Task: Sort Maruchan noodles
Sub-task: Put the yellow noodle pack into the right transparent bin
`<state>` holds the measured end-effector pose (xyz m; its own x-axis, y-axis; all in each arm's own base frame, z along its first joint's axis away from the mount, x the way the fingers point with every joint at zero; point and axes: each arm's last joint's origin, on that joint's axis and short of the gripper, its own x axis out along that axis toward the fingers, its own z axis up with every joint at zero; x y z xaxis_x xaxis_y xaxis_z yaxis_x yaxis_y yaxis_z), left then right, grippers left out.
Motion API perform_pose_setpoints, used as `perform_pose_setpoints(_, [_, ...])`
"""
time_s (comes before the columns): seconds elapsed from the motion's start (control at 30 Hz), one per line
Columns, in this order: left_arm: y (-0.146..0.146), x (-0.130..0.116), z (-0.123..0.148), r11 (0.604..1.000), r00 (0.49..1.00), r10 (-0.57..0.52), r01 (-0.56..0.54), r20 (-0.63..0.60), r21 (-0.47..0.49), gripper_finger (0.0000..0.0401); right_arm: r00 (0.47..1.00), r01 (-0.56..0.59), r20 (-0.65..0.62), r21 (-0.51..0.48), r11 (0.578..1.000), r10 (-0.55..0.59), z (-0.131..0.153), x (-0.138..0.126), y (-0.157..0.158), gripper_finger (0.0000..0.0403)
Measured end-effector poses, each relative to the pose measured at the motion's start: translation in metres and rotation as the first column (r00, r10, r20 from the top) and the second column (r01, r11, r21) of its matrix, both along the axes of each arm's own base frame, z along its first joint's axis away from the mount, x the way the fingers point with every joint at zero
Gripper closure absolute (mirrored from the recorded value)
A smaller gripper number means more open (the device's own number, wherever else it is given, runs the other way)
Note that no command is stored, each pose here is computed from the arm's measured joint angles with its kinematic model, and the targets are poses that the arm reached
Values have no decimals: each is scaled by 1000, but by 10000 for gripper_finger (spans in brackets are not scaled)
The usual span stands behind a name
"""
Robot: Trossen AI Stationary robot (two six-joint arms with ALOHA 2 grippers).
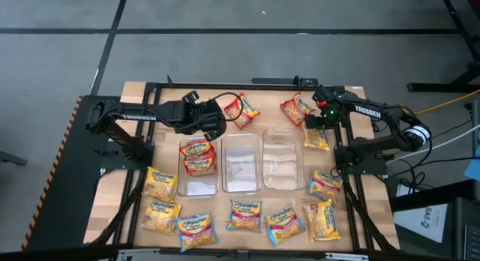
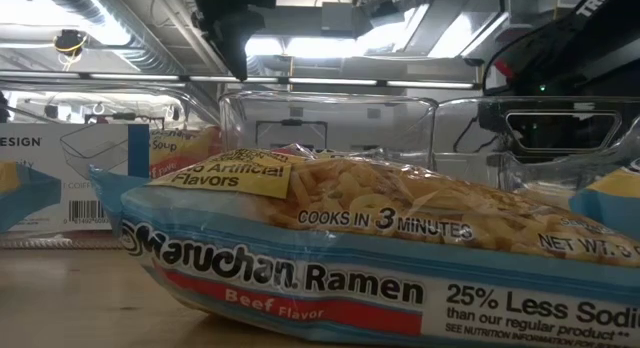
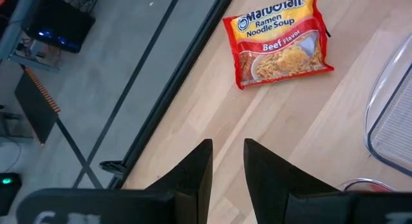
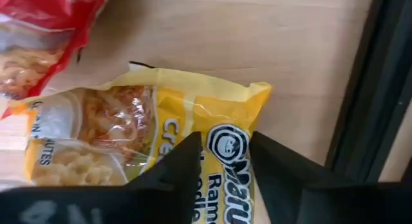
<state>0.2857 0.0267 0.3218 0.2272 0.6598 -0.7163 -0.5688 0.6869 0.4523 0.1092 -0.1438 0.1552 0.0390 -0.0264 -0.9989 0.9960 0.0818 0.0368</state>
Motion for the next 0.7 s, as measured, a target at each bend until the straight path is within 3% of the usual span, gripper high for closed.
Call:
perform_pose_setpoints(0.17, [0, 0, 0, 1000, 1000, 0, 0, 0, 0, 319, 997, -73, 6, -9, 997, 73, 5, 3, -3, 374])
perform_pose_setpoints(0.23, [0, 0, 0, 1000, 1000, 0, 0, 0, 0, 319, 995, -96, 16, -20, 995, 97, 9, 5, -5, 393])
perform_pose_setpoints(0.4, [0, 0, 0, 1000, 1000, 0, 0, 0, 0, 319, 989, -135, 72, 28, 990, 133, 14, 7, -4, 399])
perform_pose_setpoints(0.7, [0, 0, 0, 1000, 1000, 1, -1, -1, 3, 319, 979, -199, 60, 34, 979, 197, 18, 5, -2, 401])
